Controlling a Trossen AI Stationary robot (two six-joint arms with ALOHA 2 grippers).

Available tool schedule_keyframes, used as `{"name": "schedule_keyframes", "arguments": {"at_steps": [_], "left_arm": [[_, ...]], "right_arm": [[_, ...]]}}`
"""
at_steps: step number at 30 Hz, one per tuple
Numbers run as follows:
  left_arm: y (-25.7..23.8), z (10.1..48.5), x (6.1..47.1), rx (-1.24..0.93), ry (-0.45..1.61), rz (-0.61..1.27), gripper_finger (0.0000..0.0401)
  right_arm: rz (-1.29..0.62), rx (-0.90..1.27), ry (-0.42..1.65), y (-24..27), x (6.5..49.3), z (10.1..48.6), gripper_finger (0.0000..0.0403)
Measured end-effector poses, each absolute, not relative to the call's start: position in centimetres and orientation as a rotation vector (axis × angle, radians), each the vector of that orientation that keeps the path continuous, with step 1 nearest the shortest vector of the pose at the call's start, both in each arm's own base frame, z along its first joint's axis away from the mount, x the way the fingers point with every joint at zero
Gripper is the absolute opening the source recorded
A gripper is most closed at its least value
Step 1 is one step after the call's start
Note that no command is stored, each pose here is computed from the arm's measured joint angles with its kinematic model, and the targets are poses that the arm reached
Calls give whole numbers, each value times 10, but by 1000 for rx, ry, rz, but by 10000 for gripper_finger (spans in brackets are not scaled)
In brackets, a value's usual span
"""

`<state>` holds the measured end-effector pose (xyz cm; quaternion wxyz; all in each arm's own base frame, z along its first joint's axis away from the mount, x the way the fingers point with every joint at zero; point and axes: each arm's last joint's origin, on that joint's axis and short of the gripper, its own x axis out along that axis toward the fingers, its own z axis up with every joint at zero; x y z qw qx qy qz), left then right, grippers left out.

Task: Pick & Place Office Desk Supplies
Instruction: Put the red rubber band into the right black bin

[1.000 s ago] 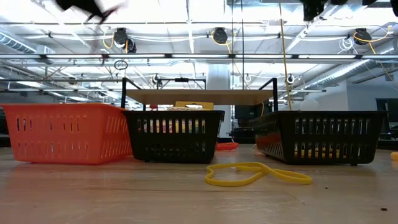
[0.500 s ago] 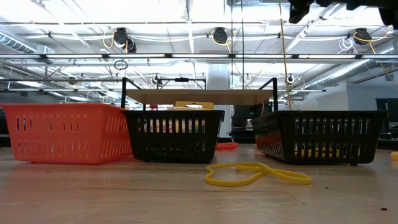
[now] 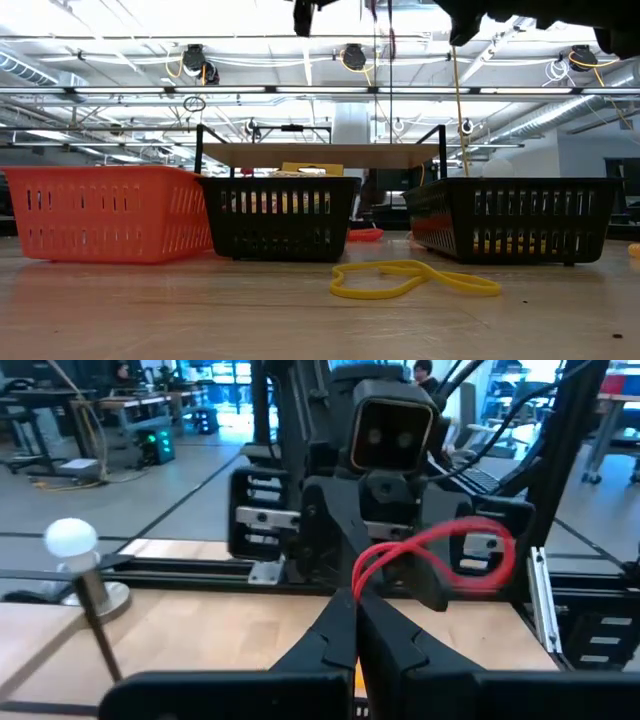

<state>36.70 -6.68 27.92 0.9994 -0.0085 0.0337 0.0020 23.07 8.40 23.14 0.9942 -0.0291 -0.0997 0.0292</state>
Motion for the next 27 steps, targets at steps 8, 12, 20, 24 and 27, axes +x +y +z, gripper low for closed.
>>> {"name": "schedule_keyframes", "arguments": {"at_steps": [8,12,20,24,27], "left_arm": [[-61,273,373,-50,61,8,0],[-61,274,373,-51,54,7,1],[-62,274,373,-51,56,6,0],[-60,274,373,-46,55,12,0],[-56,274,373,-38,54,51,0]], "right_arm": [[53,-47,-195,83,232,230,105],[53,-45,-202,82,232,231,105],[54,-43,-205,83,232,231,105],[54,-43,-206,83,232,231,105],[54,-42,-209,83,232,232,105]]}}
